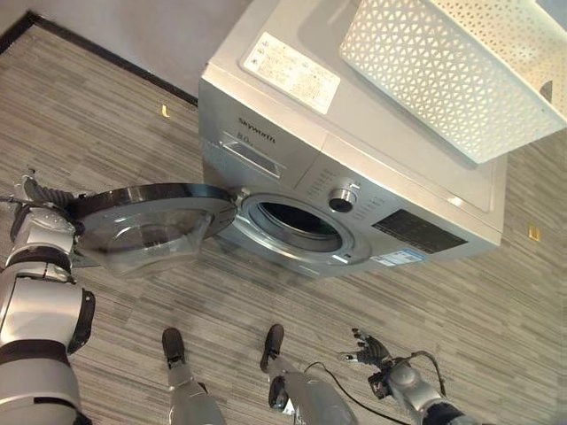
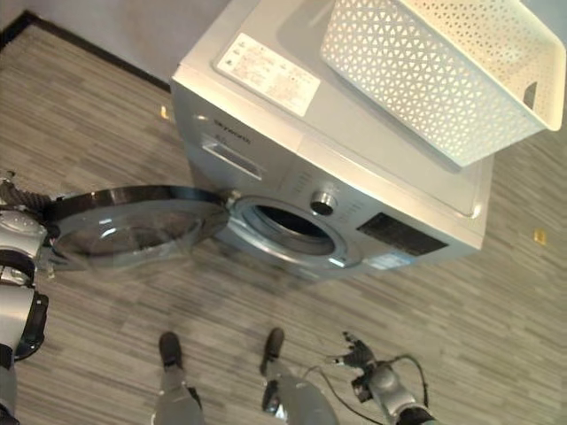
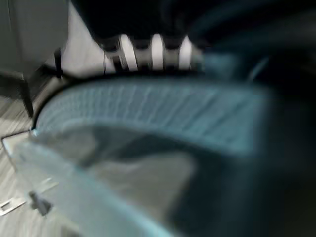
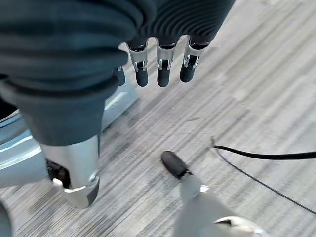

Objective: Grab the laundry basket,head to the washer,open it,put in the laundry and shut it.

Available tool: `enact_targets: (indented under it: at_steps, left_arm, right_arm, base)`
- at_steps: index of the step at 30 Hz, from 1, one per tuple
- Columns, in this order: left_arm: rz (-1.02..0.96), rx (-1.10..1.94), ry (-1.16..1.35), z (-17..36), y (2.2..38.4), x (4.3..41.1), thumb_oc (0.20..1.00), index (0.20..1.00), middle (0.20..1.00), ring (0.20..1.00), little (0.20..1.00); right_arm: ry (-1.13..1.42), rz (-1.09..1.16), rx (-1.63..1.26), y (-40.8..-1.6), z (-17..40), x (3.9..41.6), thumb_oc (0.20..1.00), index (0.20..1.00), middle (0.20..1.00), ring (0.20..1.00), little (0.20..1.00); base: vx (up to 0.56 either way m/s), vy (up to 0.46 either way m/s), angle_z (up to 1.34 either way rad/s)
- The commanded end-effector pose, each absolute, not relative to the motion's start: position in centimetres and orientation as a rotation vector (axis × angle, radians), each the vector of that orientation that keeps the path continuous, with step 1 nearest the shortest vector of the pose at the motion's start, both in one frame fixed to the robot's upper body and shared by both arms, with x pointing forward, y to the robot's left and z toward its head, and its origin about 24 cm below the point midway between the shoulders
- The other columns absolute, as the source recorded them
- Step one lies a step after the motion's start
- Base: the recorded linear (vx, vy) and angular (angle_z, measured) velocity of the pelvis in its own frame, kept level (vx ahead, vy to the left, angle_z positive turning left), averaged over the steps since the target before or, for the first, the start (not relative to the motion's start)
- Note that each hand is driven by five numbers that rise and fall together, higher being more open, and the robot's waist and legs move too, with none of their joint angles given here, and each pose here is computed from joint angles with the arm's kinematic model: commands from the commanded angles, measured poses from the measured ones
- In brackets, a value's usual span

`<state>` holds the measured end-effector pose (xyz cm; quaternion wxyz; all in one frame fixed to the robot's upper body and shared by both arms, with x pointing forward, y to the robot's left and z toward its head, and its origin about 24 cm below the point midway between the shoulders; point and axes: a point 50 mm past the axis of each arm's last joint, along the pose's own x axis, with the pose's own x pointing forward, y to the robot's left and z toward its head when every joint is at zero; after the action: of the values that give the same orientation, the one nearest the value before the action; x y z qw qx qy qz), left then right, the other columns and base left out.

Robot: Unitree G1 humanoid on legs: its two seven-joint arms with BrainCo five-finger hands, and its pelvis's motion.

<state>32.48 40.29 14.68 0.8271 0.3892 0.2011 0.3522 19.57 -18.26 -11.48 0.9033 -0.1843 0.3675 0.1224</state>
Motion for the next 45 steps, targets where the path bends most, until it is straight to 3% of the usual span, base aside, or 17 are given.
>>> enact_targets:
  at_steps: [1, 6, 7, 8, 9, 11, 14, 22, 29, 32, 39, 45]
  left_arm:
    - [0.734, 0.865, 0.615, 10.7, 41.5, 29.8, 1.0, 1.0, 1.0, 1.0, 1.0]
    - [0.613, 0.839, 0.716, 4.9, 39.1, 28.8, 1.0, 1.0, 1.0, 1.0, 1.0]
    - [0.434, 0.794, 0.803, -1.5, 34.8, 27.2, 1.0, 1.0, 1.0, 1.0, 1.0]
    - [0.357, 0.773, 0.818, -3.5, 32.9, 26.7, 1.0, 1.0, 1.0, 1.0, 1.0]
    - [0.356, 0.773, 0.818, -3.5, 32.9, 26.6, 1.0, 1.0, 1.0, 1.0, 1.0]
    - [0.134, 0.671, 0.795, -7.8, 25.9, 25.7, 1.0, 1.0, 1.0, 1.0, 1.0]
    - [-0.028, 0.585, 0.717, -9.0, 21.0, 25.5, 1.0, 1.0, 1.0, 1.0, 1.0]
    - [-0.261, 0.483, 0.616, -8.6, 13.9, 26.4, 1.0, 1.0, 1.0, 1.0, 1.0]
    - [-0.442, 0.556, 0.462, -5.6, 7.7, 29.2, 1.0, 1.0, 1.0, 1.0, 1.0]
    - [-0.454, 0.531, 0.448, -5.3, 7.2, 29.3, 1.0, 1.0, 1.0, 1.0, 1.0]
    - [-0.498, 0.525, 0.287, -1.7, 5.3, 31.7, 1.0, 1.0, 1.0, 1.0, 1.0]
    - [-0.547, 0.594, 0.192, 0.5, 3.0, 32.7, 1.0, 1.0, 1.0, 1.0, 1.0]
  right_arm:
    - [0.769, 0.256, -0.359, -18.0, -11.8, 19.2, 1.0, 1.0, 1.0, 1.0, 1.0]
    - [0.733, 0.268, -0.371, -17.7, -11.3, 19.6, 1.0, 1.0, 1.0, 1.0, 1.0]
    - [0.74, 0.265, -0.396, -18.2, -11.4, 19.4, 1.0, 1.0, 1.0, 1.0, 1.0]
    - [0.747, 0.258, -0.408, -18.5, -11.4, 19.3, 1.0, 1.0, 1.0, 1.0, 1.0]
    - [0.748, 0.257, -0.409, -18.5, -11.4, 19.2, 1.0, 1.0, 1.0, 1.0, 1.0]
    - [0.8, 0.196, -0.427, -20.1, -12.0, 18.4, 1.0, 1.0, 1.0, 1.0, 1.0]
    - [0.884, 0.113, -0.445, -22.4, -12.7, 17.1, 1.0, 1.0, 1.0, 1.0, 1.0]
    - [0.985, -0.01, -0.42, -25.2, -13.3, 15.1, 1.0, 1.0, 1.0, 1.0, 1.0]
    - [1.119, -0.103, -0.381, -26.6, -14.4, 11.5, 1.0, 1.0, 1.0, 1.0, 1.0]
    - [1.104, -0.096, -0.385, -26.5, -14.4, 11.9, 1.0, 1.0, 1.0, 1.0, 1.0]
    - [0.893, -0.072, -0.394, -26.1, -12.0, 17.0, 1.0, 1.0, 1.0, 1.0, 1.0]
    - [0.905, -0.187, -0.369, -28.1, -11.9, 14.6, 1.0, 1.0, 1.0, 1.0, 1.0]
  base:
    - [0.0, 0.0, 0.0]
    - [0.02, 0.025, -0.1]
    - [0.1, 0.059, -0.12]
    - [0.1, 0.06, -0.22]
    - [0.08, 0.019, -0.58]
    - [0.12, 0.03, -0.57]
    - [0.06, -0.016, -0.24]
    - [0.04, -0.024, -0.14]
    - [0.02, -0.065, 0.04]
    - [-0.04, -0.09, 0.04]
    - [-0.14, -0.073, -0.2]
    - [-0.13, -0.044, 0.08]
